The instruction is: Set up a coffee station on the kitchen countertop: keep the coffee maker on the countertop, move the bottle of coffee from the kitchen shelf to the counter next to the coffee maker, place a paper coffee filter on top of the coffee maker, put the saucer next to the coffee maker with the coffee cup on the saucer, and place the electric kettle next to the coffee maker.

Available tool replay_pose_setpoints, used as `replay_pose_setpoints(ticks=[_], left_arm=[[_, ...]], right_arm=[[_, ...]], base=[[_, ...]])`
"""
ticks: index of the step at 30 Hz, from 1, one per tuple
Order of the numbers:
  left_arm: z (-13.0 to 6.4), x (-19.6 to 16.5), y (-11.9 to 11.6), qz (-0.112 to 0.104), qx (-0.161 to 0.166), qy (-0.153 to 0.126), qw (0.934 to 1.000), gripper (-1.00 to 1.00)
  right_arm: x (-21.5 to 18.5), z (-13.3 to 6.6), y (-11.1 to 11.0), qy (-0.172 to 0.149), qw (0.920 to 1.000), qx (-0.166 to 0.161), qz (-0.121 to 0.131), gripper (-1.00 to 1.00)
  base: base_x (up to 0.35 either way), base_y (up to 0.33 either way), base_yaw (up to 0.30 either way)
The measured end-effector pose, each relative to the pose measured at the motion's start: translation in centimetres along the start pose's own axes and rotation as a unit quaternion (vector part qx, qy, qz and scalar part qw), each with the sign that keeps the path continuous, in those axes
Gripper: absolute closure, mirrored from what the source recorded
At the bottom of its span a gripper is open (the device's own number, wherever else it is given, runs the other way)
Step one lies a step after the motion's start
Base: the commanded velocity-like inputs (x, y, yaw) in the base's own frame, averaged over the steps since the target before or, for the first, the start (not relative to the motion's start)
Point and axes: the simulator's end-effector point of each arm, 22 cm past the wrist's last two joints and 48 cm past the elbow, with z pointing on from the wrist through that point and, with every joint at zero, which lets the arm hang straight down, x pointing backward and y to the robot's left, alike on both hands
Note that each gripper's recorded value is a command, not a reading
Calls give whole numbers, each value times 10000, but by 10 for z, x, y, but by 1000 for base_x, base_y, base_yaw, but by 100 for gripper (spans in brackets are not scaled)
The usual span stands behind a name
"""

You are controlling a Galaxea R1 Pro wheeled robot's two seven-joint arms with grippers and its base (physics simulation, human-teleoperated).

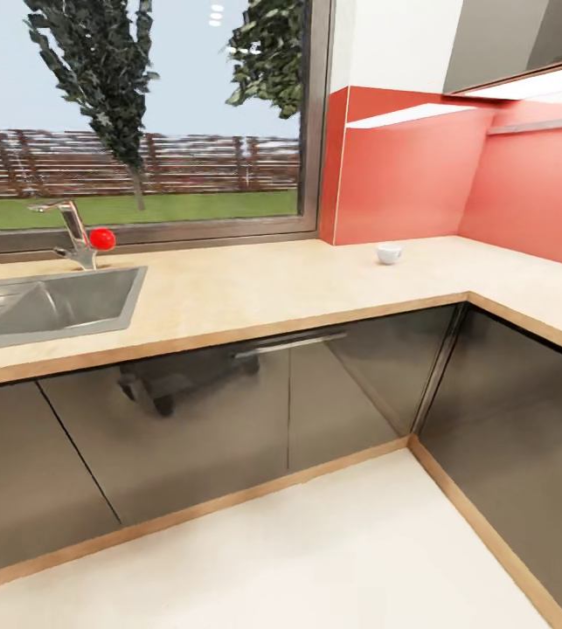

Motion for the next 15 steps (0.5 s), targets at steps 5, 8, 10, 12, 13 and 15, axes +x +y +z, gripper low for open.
replay_pose_setpoints(ticks=[5, 8, 10, 12, 13, 15], left_arm=[[0, 0, 0, 0, 0, 0, 10000, -100], [0, 0, 0, 0, 0, 0, 10000, -100], [0, 0, 0, 0, 0, 0, 10000, -100], [0, 0, 0, 0, 0, 0, 10000, -100], [0, 0, 0, 0, 0, 0, 10000, -100], [0, 0, 0, -1, 0, 0, 10000, -100]], right_arm=[[0, 0, 0, -1, 10000, 3, -1, -100], [0, 0, 0, -2, 10000, 1, -3, -100], [0, 0, 0, -1, 10000, 2, -3, -100], [0, 0, 0, -2, 10000, 3, -3, -100], [0, 0, 0, -2, 10000, 2, -3, -100], [0, 0, 0, -3, 10000, 0, -3, -100]], base=[[0, -1, 271], [0, 0, 271], [0, 0, 271], [0, 0, 271], [0, -29, 270], [0, -122, 208]])
